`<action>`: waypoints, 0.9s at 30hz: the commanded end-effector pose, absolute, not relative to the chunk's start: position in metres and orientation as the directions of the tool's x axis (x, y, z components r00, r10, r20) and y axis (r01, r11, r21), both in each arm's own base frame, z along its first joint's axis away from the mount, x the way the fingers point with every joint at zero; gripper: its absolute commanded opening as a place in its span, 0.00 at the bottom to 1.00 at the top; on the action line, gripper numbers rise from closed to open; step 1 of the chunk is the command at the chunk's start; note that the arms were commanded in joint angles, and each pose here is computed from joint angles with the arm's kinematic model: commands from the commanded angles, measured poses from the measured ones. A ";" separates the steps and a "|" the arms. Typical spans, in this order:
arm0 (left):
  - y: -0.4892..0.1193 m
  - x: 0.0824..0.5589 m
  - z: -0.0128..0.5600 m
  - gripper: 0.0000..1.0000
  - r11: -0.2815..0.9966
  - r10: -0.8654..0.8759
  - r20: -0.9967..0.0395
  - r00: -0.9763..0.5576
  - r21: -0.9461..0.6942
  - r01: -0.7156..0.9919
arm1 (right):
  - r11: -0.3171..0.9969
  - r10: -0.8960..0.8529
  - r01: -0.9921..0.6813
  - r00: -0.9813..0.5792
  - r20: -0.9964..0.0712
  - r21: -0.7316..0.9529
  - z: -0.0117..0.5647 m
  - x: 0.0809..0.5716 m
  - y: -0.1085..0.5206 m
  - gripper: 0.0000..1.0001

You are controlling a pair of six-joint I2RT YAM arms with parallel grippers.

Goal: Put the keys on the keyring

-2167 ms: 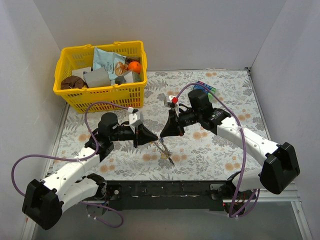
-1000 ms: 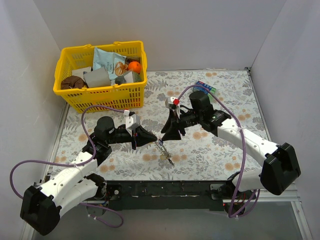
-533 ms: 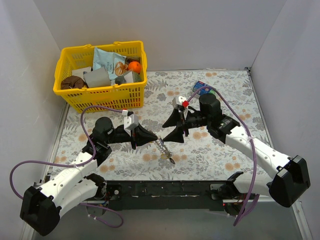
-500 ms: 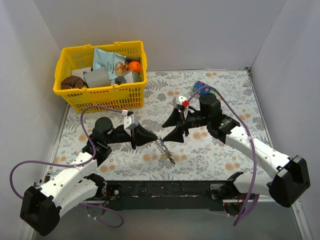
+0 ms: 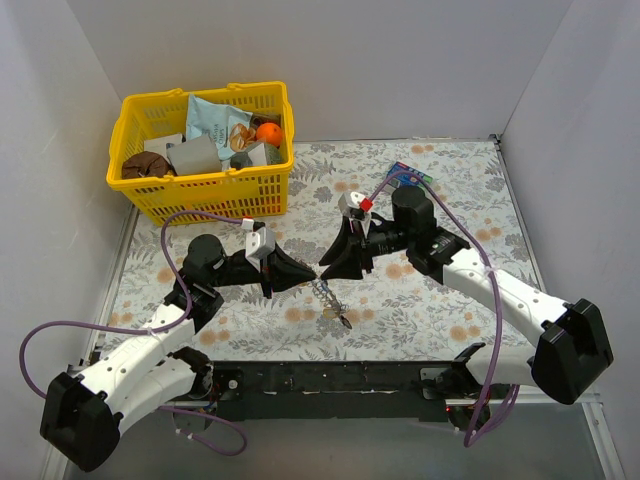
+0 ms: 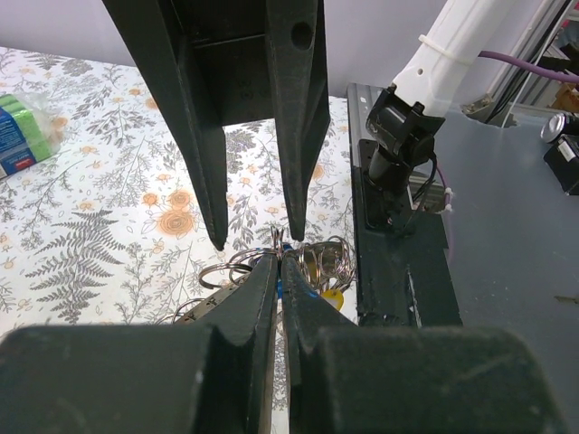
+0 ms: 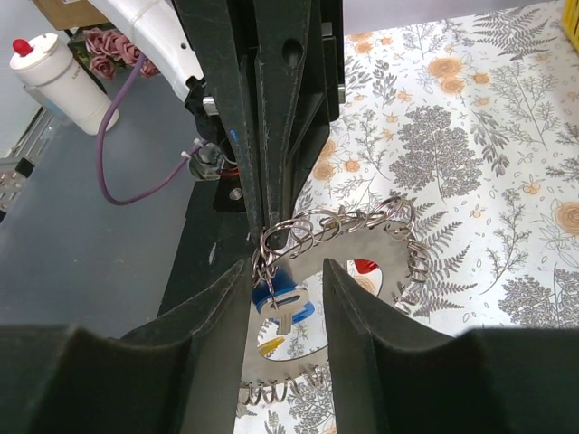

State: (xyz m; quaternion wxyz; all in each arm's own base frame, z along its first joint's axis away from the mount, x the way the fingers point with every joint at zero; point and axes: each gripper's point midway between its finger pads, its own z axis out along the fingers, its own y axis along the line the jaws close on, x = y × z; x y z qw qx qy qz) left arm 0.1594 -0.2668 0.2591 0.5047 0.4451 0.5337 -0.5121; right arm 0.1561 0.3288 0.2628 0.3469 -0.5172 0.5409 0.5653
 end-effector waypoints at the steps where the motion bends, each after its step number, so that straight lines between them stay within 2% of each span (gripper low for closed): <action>1: -0.267 0.157 0.277 0.00 0.064 -0.082 -0.996 -0.034 -0.040 0.997 | -0.218 -0.153 -0.945 -0.212 -0.965 0.242 0.266 0.149 0.330 0.42; 3: -0.267 0.157 0.278 0.00 0.064 -0.084 -0.996 -0.030 -0.036 0.997 | -0.220 -0.156 -0.943 -0.219 -0.963 0.250 0.265 0.149 0.331 0.39; 8: -0.267 0.157 0.278 0.00 0.063 -0.083 -0.996 -0.030 -0.035 0.997 | -0.235 -0.168 -0.933 -0.235 -0.957 0.271 0.262 0.148 0.333 0.06; 10: -0.267 0.158 0.278 0.00 0.067 -0.081 -0.996 -0.028 -0.033 0.997 | -0.232 -0.174 -0.932 -0.242 -0.955 0.278 0.261 0.149 0.333 0.01; 13: -0.267 0.159 0.276 0.00 0.080 -0.068 -0.997 -0.035 -0.040 0.996 | -0.221 -0.189 -0.932 -0.247 -0.950 0.286 0.257 0.150 0.333 0.01; 14: -0.266 0.160 0.270 0.05 0.088 -0.047 -0.997 -0.058 -0.062 0.994 | -0.203 -0.193 -0.938 -0.243 -0.951 0.281 0.257 0.153 0.333 0.01; 15: -0.265 0.161 0.267 0.26 0.098 -0.032 -0.997 -0.069 -0.072 0.993 | -0.191 -0.201 -0.941 -0.242 -0.949 0.280 0.255 0.155 0.333 0.01; 17: -0.262 0.168 0.270 0.43 0.143 -0.009 -0.999 -0.048 -0.049 0.988 | -0.150 -0.231 -0.948 -0.243 -0.942 0.281 0.248 0.160 0.332 0.01; 18: -0.259 0.169 0.260 0.53 0.168 0.029 -0.996 -0.088 -0.082 0.982 | -0.129 -0.247 -0.949 -0.251 -0.936 0.288 0.244 0.162 0.331 0.01; 19: -0.256 0.175 0.258 0.66 0.216 0.042 -0.996 -0.083 -0.072 0.974 | -0.113 -0.272 -0.947 -0.262 -0.926 0.301 0.238 0.162 0.328 0.01; 20: -0.253 0.177 0.262 0.73 0.241 0.043 -0.996 -0.076 -0.063 0.968 | -0.093 -0.284 -0.949 -0.264 -0.922 0.301 0.234 0.164 0.327 0.01; 22: -0.248 0.177 0.258 0.79 0.270 0.063 -0.994 -0.084 -0.064 0.961 | -0.071 -0.310 -0.945 -0.282 -0.908 0.318 0.228 0.164 0.325 0.01; 27: -0.244 0.180 0.254 0.81 0.285 0.108 -0.992 -0.060 -0.026 0.958 | 0.022 -0.387 -0.945 -0.308 -0.869 0.325 0.210 0.175 0.318 0.01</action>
